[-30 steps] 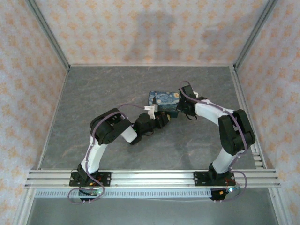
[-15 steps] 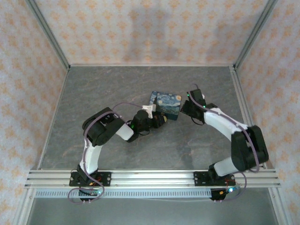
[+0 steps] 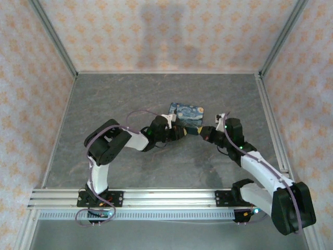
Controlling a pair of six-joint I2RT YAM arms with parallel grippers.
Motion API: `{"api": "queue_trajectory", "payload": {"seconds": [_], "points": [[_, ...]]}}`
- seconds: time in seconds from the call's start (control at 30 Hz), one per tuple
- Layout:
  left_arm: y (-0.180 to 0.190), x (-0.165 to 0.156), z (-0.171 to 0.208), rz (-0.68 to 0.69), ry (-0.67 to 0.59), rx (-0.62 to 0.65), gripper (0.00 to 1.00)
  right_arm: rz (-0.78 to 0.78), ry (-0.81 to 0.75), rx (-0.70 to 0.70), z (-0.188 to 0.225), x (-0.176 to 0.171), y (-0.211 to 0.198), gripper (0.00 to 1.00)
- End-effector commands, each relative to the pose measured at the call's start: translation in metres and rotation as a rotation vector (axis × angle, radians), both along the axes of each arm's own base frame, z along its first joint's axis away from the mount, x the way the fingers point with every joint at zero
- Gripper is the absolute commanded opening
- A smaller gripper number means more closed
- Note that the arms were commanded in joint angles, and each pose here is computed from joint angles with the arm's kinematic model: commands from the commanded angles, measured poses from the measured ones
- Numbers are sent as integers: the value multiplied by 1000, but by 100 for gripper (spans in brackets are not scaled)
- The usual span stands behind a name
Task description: Unlock a padlock with a key
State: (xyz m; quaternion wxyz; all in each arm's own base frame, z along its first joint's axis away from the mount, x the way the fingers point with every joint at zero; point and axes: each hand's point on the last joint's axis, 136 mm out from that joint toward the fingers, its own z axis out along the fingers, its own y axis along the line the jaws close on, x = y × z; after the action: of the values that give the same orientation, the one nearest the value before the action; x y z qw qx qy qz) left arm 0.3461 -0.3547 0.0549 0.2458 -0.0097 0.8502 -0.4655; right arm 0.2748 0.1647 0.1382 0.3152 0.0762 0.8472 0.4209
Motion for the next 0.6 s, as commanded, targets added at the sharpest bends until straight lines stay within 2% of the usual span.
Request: {"api": "queue_trajectory", "payload": {"seconds": [0.0,0.17,0.43,0.57], "points": [[-5,10,32,-2,-11,-60,0,99,-116,135,32,-6,17,0],[-11,14,48,-3,-4,-115,0,135,-113,163,22,-14,21,0],[-12,18,57,11,2,-156,0,44,-48,119,-5,-3,10,0],[-13,21,64,22,5,-189,0,8,-22,141,-15,3,9,0]]}}
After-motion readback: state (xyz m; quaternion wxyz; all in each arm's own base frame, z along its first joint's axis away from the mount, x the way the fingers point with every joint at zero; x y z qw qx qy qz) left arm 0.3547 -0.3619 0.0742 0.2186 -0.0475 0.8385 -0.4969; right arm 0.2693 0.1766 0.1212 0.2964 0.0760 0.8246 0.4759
